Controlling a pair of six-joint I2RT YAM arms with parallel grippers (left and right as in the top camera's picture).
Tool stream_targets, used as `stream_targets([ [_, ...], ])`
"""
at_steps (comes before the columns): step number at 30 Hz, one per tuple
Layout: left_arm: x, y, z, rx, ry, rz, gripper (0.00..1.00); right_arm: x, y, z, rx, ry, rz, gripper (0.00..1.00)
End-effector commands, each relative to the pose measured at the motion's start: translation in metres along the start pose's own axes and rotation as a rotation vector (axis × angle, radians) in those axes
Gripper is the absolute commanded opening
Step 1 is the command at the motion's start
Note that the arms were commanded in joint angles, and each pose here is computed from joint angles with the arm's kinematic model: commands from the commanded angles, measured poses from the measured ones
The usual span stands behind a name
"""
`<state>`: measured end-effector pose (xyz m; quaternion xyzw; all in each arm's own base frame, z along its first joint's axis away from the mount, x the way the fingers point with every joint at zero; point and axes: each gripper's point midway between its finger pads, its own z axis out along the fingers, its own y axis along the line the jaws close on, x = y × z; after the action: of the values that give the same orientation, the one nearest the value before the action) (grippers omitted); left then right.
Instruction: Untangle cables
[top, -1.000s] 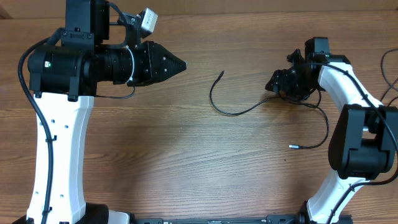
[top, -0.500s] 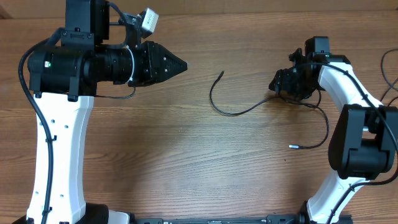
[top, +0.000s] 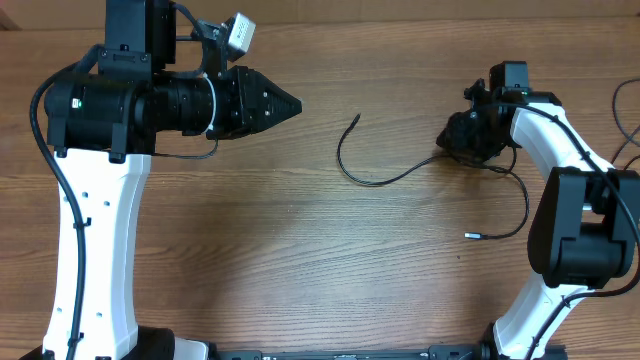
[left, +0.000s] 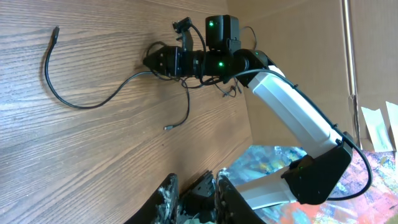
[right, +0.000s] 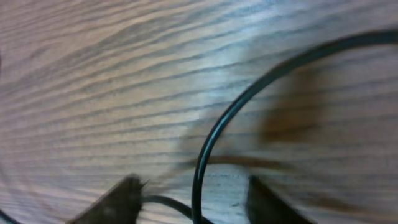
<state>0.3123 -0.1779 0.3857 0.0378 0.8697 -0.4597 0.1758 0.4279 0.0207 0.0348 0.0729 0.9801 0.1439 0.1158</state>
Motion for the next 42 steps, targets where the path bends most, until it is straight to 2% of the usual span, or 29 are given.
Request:
stream_targets([
  [1, 0.004, -0.014, -0.008, 0.028, -0.015, 0.054, 0.21, 0.002, -0.003, 0.003, 0.004, 0.006, 0.000, 0.56],
  [12, 0.004, -0.014, -0.008, 0.028, -0.015, 0.054, 0.21, 0.010, -0.008, 0.019, 0.007, 0.052, 0.014, 0.56],
  [14, 0.004, -0.014, -0.008, 0.028, -0.015, 0.054, 0.21, 0.013, -0.008, 0.024, -0.001, 0.068, 0.018, 0.36],
  [16, 0.004, -0.014, -0.008, 0.028, -0.016, 0.055, 0.22, 0.015, -0.006, 0.026, -0.017, 0.076, 0.021, 0.04],
  [20, 0.003, -0.014, -0.008, 0.029, -0.020, 0.060, 0.22, 0.012, 0.008, 0.023, -0.092, 0.075, 0.020, 0.04],
  [25, 0.002, -0.014, -0.008, 0.026, -0.021, 0.061, 0.22, -0.007, 0.053, -0.006, -0.313, 0.054, -0.019, 0.04],
  [28, 0.002, -0.014, -0.008, 0.025, -0.021, 0.061, 0.23, -0.023, 0.082, -0.041, -0.421, 0.019, -0.077, 0.04],
  [34, 0.002, -0.013, -0.008, 0.021, -0.023, 0.064, 0.23, -0.052, 0.131, -0.136, -0.468, -0.100, -0.172, 0.04],
  [42, 0.005, -0.010, -0.008, 0.005, -0.013, 0.074, 0.25, -0.064, 0.189, -0.256, -0.538, -0.286, -0.149, 0.04],
])
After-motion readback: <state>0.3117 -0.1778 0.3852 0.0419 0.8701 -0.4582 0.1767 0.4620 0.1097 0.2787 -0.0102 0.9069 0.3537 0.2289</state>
